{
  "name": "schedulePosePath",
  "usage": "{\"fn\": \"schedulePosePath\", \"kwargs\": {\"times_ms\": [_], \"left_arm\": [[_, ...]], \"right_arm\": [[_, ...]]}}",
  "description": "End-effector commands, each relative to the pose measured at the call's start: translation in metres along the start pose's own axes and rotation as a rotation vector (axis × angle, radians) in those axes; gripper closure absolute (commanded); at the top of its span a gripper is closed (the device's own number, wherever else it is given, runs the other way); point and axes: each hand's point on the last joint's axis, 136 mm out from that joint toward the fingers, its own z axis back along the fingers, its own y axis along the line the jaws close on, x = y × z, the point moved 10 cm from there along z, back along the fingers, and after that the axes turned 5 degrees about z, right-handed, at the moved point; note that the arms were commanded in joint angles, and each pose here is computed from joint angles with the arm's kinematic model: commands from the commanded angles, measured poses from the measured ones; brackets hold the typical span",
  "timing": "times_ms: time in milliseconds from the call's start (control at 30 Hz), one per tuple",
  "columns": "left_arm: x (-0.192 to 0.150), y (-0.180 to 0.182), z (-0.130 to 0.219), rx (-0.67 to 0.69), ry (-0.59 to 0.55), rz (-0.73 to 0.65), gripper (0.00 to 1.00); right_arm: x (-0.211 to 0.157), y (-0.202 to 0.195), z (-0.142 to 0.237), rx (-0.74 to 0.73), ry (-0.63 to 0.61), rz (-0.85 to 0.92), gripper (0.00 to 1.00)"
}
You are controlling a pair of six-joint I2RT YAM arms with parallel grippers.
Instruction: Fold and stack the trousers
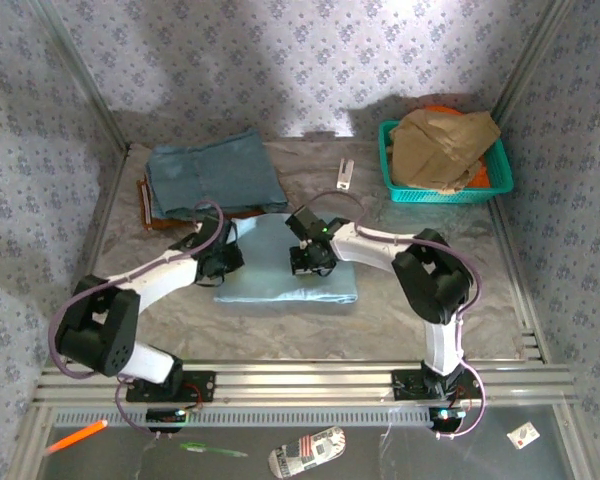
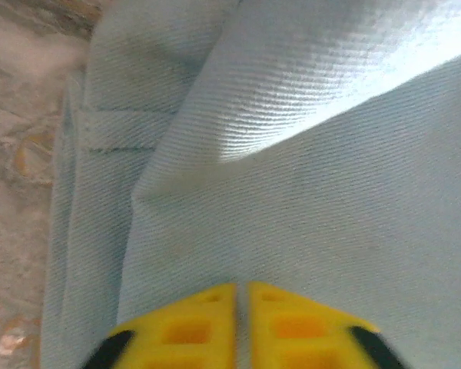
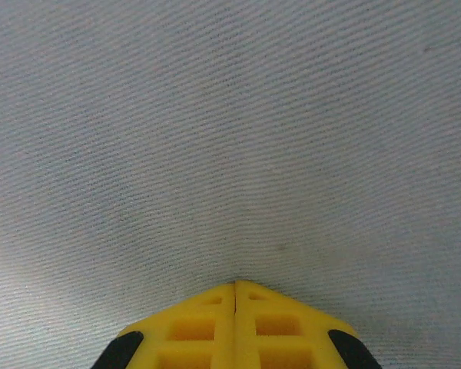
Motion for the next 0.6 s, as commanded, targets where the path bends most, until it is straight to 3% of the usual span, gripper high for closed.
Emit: {"fn": "schedulePosePath", "kwargs": {"times_ms": [0, 167, 300, 467, 567], "left_arm": [[-0.003, -0.007, -0.004, -0.075, -0.039, -0.003, 1.0], [-0.063, 0.025, 0.004, -0.086, -0.002, 0.0, 1.0], [-0.094, 0.045, 0.031, -0.112, -0.023, 0.008, 1.0], [-0.073, 0.058, 0.087, -0.143, -0.193, 0.019, 1.0], [-0.052, 0.051, 0.111, -0.191, -0.203, 0.027, 1.0]], "right_arm": [[-0.04, -0.012, -0.016, -0.079, 0.102, -0.014, 1.0], [-0.073, -0.032, -0.002, -0.141, 0.125, -0.043, 1.0], [-0.075, -0.033, 0.017, -0.158, 0.099, -0.04, 1.0], [-0.06, -0.014, 0.041, -0.11, 0.055, -0.009, 1.0], [-0.054, -0.002, 0.06, -0.102, 0.009, 0.003, 0.99]]}}
